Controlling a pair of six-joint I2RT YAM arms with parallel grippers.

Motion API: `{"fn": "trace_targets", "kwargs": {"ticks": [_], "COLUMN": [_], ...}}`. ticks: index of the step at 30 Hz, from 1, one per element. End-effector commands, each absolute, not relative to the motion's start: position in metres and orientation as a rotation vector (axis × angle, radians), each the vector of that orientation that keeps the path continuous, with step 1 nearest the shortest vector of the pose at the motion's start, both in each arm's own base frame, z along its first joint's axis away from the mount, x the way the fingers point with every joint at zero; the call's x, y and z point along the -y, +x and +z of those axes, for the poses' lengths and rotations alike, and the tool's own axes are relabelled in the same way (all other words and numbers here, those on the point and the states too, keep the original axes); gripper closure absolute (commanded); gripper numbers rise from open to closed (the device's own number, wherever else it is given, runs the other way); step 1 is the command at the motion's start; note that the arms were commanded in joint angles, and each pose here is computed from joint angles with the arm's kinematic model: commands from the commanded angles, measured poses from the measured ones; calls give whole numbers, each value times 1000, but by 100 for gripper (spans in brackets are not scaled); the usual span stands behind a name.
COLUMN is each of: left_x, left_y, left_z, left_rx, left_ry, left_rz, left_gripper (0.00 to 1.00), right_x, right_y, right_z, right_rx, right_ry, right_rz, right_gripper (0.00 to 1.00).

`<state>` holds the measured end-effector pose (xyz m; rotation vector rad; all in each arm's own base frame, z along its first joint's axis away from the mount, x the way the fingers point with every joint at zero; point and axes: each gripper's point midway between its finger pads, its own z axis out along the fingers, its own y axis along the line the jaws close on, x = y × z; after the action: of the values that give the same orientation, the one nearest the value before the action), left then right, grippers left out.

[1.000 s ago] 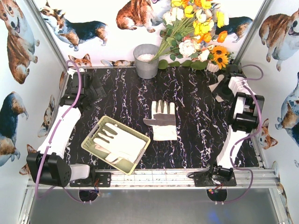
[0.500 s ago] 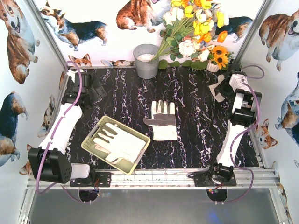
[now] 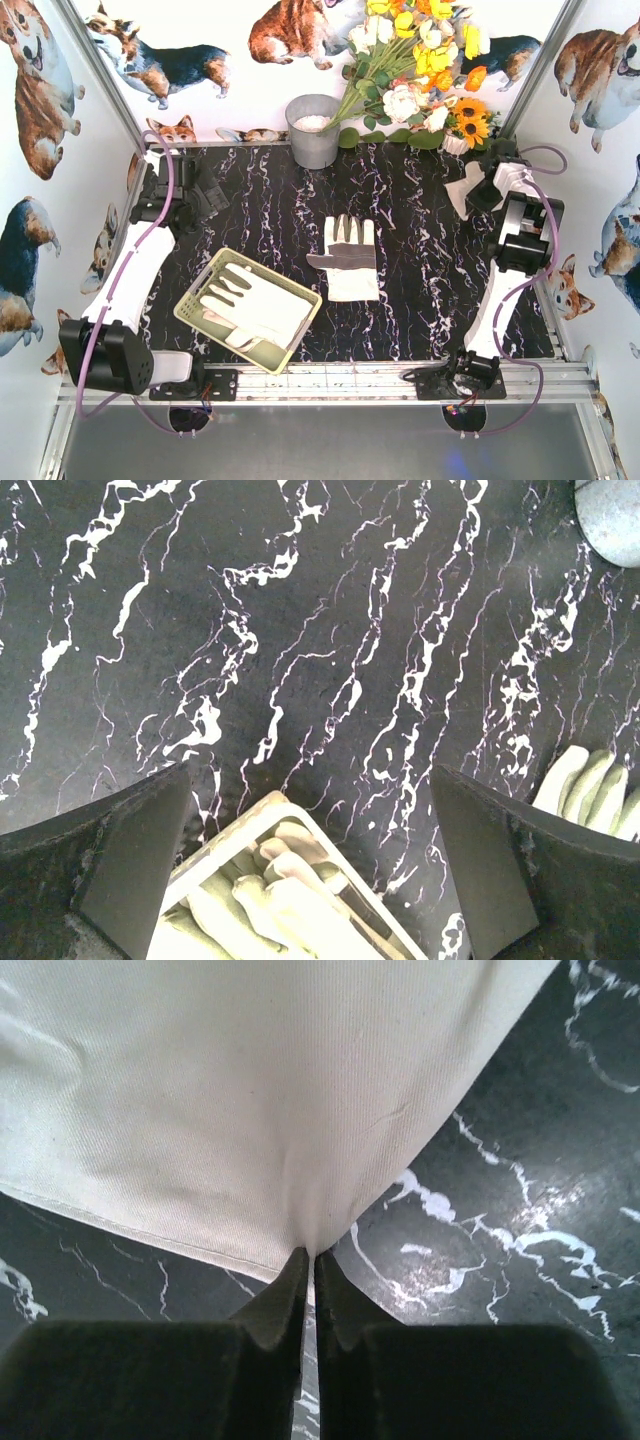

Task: Put the gloves into the storage basket
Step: Move the glove to the center of the board.

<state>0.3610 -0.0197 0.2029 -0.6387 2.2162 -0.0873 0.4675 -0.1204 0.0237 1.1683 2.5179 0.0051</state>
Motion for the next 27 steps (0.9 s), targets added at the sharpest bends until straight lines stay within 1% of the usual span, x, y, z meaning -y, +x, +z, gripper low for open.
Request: {"fn": "trace_targets", "kwargs": {"ticks": [1, 4, 12, 20, 24, 27], "left_x": [24, 33, 42, 55, 60, 65], "left_y": [352, 349, 327, 302, 299, 298], "left_z": [218, 220, 229, 224, 227, 229], "left_rx": [-2219, -2228, -2231, -2279, -2278, -2275], "left_ry": [-594, -542, -411, -307, -283, -272], "left_rz": [-139, -197, -251, -326, -364, -393], "left_gripper": [1, 1, 0, 0, 0, 0], "right_x": [92, 79, 33, -30, -55, -64], "right_y": [451, 442, 407, 344, 312, 299], "right_z": [20, 22, 43, 44, 44, 51], "right_rx": [-2583, -2619, -2703, -2750, -2762, -2746], "right_ry": [1132, 1097, 954, 893, 889, 864], "right_rz": [102, 110, 109, 187, 227, 234], "right_gripper": [99, 100, 100, 100, 99, 98]}}
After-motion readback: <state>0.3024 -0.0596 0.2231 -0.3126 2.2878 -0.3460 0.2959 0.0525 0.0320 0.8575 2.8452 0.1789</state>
